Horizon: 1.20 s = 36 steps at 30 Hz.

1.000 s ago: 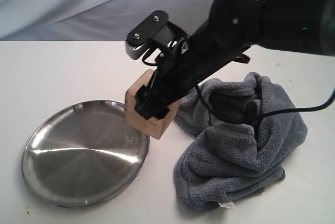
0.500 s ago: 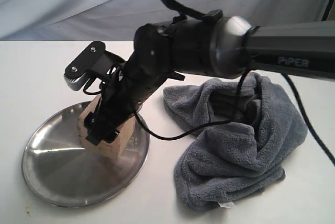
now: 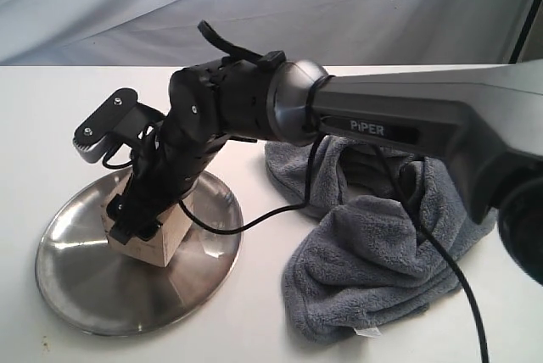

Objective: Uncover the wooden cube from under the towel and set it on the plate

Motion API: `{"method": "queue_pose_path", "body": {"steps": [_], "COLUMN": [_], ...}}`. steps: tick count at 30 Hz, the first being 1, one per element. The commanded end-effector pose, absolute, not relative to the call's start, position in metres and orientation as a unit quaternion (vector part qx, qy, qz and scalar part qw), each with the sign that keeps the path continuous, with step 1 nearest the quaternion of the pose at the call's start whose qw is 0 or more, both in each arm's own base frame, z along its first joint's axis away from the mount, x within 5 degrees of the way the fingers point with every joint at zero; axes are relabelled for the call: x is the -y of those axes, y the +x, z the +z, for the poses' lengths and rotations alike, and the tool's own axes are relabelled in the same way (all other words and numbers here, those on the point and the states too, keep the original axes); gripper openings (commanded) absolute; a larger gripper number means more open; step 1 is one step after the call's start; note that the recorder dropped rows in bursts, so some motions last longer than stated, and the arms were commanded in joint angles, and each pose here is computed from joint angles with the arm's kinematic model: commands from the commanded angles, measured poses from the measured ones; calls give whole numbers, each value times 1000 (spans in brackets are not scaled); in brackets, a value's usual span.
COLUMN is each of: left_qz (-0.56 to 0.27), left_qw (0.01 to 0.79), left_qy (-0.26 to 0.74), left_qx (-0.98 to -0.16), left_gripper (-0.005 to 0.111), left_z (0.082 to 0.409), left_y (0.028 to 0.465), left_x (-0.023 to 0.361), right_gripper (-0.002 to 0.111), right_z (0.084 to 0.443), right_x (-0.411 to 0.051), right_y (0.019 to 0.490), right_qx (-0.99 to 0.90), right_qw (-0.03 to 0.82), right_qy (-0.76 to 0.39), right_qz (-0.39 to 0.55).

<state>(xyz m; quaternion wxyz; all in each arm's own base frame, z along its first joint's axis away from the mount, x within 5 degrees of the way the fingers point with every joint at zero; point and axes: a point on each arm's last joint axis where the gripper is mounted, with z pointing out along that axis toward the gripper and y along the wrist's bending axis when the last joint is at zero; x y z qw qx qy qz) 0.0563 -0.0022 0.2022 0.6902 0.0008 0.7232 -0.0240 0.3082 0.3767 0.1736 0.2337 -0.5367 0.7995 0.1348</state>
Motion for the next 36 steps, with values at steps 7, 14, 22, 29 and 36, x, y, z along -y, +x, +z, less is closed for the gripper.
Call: {"method": "queue_pose_path", "body": {"steps": [7, 14, 22, 29, 36], "left_qz": [-24, -24, -23, -24, -23], "left_qw": [689, 689, 689, 689, 689], "left_qy": [-1, -1, 0, -1, 1], "left_qx": [-724, -724, -724, -724, -724], "left_gripper": [1, 1, 1, 1, 1], "left_z": [201, 201, 201, 201, 201], "left_y": [56, 56, 56, 56, 56], "left_x": [2, 2, 2, 2, 2], "right_gripper": [56, 78, 92, 98, 91], "right_z": [175, 176, 179, 213, 268], "right_x": [-381, -383, -390, -383, -357], "right_y": [311, 310, 306, 301, 290], "right_qx": [-816, -814, -806, -787, -804], "right_qw": [236, 240, 256, 283, 293], "right_qy": [-513, -515, -517, -537, -510], "right_qz": [123, 125, 131, 110, 91]}}
